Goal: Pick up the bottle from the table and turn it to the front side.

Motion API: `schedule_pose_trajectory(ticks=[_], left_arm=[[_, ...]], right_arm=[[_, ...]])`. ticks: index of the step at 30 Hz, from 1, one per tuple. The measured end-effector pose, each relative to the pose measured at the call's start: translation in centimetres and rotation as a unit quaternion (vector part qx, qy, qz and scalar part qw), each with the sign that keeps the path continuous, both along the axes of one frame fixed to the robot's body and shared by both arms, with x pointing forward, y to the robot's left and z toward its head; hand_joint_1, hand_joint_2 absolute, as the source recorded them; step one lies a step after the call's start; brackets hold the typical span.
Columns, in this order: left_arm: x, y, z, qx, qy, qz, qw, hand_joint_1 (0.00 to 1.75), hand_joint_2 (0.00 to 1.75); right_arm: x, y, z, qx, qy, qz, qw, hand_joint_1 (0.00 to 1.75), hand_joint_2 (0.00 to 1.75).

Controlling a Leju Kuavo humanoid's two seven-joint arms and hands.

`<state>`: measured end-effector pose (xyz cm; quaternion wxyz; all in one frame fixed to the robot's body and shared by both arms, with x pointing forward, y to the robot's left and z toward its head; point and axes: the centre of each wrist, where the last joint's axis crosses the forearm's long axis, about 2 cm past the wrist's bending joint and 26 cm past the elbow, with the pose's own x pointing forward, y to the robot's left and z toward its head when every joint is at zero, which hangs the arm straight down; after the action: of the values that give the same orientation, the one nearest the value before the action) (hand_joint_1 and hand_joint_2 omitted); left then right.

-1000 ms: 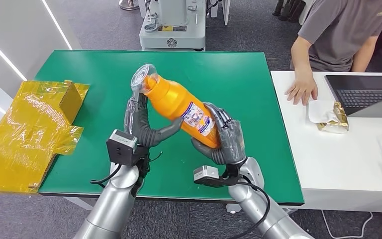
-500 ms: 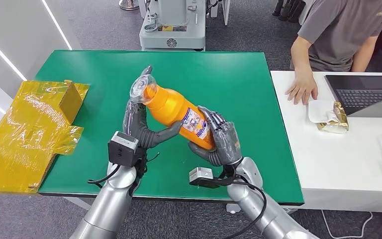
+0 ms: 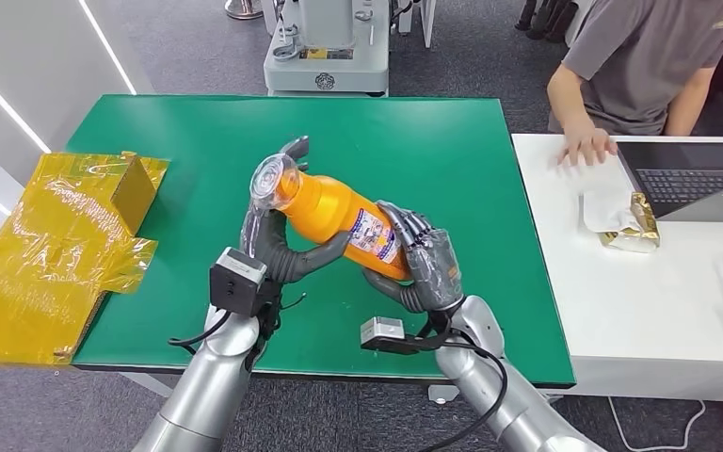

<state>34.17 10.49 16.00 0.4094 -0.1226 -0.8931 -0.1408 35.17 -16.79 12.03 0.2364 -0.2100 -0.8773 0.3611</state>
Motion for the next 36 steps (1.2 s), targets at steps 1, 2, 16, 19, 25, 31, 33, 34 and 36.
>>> schedule_pose_trajectory(ticks=[1, 2, 16, 19, 25, 31, 33, 34, 36], left_arm=[[0.0, 0.0, 0.0, 0.0, 0.002, -0.002, 1.0, 1.75, 1.75], [0.0, 0.0, -0.1, 0.001, 0.004, -0.003, 1.0, 1.75, 1.75], [0.0, -0.2, -0.2, 0.006, 0.005, -0.01, 1.0, 1.75, 1.75], [0.0, -0.2, -0.2, 0.007, 0.007, -0.011, 1.0, 1.75, 1.75], [-0.1, -0.2, -0.3, 0.005, 0.009, -0.013, 1.0, 1.75, 1.75], [-0.1, -0.2, -0.3, 0.002, 0.011, -0.015, 1.0, 1.75, 1.75], [-0.1, -0.2, -0.3, 0.0, 0.011, -0.015, 1.0, 1.75, 1.75], [-0.1, -0.3, -0.3, 0.0, 0.011, -0.015, 1.0, 1.75, 1.75], [-0.1, -0.3, -0.3, -0.001, 0.011, -0.016, 1.0, 1.75, 1.75]], right_arm=[[0.0, -0.1, 0.0, -0.002, -0.001, -0.002, 1.0, 1.75, 1.75], [0.0, -0.2, -0.1, -0.003, -0.001, -0.003, 1.0, 1.75, 1.75], [-0.3, -0.6, -0.4, -0.003, 0.001, -0.014, 1.0, 1.75, 1.75], [-0.3, -0.6, -0.5, -0.004, 0.002, -0.016, 1.0, 1.75, 1.75], [-0.6, -0.8, -0.7, -0.013, -0.004, -0.019, 1.0, 1.75, 1.75], [-1.0, -0.8, -0.6, -0.021, -0.015, -0.026, 0.999, 1.75, 1.75], [-1.0, -0.8, -0.4, -0.023, -0.021, -0.028, 0.999, 1.75, 1.75], [-1.1, -0.8, -0.4, -0.023, -0.024, -0.029, 0.999, 1.46, 1.75], [-1.2, -0.7, -0.3, -0.021, -0.026, -0.031, 0.999, 0.58, 1.75]])
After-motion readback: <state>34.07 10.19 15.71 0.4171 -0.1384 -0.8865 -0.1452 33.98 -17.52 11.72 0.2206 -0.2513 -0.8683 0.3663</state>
